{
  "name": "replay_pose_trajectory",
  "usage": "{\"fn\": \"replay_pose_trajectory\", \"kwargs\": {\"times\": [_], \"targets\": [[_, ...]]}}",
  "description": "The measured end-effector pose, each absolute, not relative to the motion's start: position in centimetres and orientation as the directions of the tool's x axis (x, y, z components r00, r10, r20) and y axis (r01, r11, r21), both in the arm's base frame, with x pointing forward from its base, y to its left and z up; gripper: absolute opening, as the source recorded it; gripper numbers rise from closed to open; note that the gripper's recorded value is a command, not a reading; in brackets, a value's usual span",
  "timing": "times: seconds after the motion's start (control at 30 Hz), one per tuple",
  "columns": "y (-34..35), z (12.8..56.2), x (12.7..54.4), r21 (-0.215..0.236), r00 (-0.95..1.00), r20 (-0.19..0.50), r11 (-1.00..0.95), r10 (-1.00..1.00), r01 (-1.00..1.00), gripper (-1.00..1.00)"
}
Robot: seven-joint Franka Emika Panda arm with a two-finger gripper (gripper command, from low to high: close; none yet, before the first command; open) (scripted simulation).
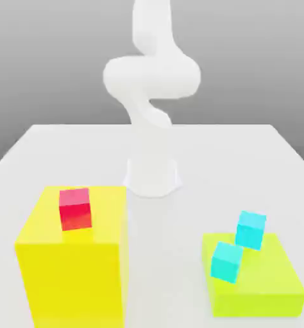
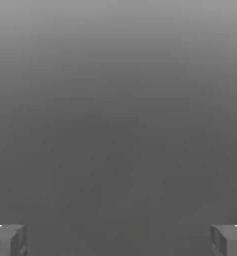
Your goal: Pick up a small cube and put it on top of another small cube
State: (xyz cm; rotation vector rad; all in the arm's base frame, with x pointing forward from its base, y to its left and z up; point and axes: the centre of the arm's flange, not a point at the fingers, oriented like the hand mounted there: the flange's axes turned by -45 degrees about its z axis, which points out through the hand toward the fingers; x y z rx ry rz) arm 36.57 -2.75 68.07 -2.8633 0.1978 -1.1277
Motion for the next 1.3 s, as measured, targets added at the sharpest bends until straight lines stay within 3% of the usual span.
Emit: {"fn": "replay_pose_trajectory", "kwargs": {"times": [0.13, 0.23, 0.33, 0.43, 0.6, 0.77, 1.03, 1.3], "targets": [[-7.3, 61.4, 39.4, -0.254, 0.721, 0.553, -0.909, -0.417, -0.331, 0.0], [-10.7, 56.2, 40.5, -0.334, 0.659, 0.438, -0.791, -0.612, -0.513, 0.0], [-14.0, 50.9, 40.6, -0.38, 0.545, 0.312, -0.628, -0.778, -0.679, 0.0], [-17.1, 45.5, 39.9, -0.389, 0.385, 0.187, -0.428, -0.904, -0.816, 0.0], [-20.8, 37.9, 37.5, -0.337, 0.077, 0.025, -0.081, -0.997, -0.938, 0.0], [-22.5, 31.9, 34.6, -0.244, -0.216, -0.066, 0.226, -0.974, -0.943, 0.0], [-22.3, 25.6, 30.8, -0.104, -0.563, -0.093, 0.57, -0.821, -0.815, 0.0], [-21.3, 20.2, 26.5, 0.018, -0.828, -0.05, 0.828, -0.559, -0.56, 0.0]]}}
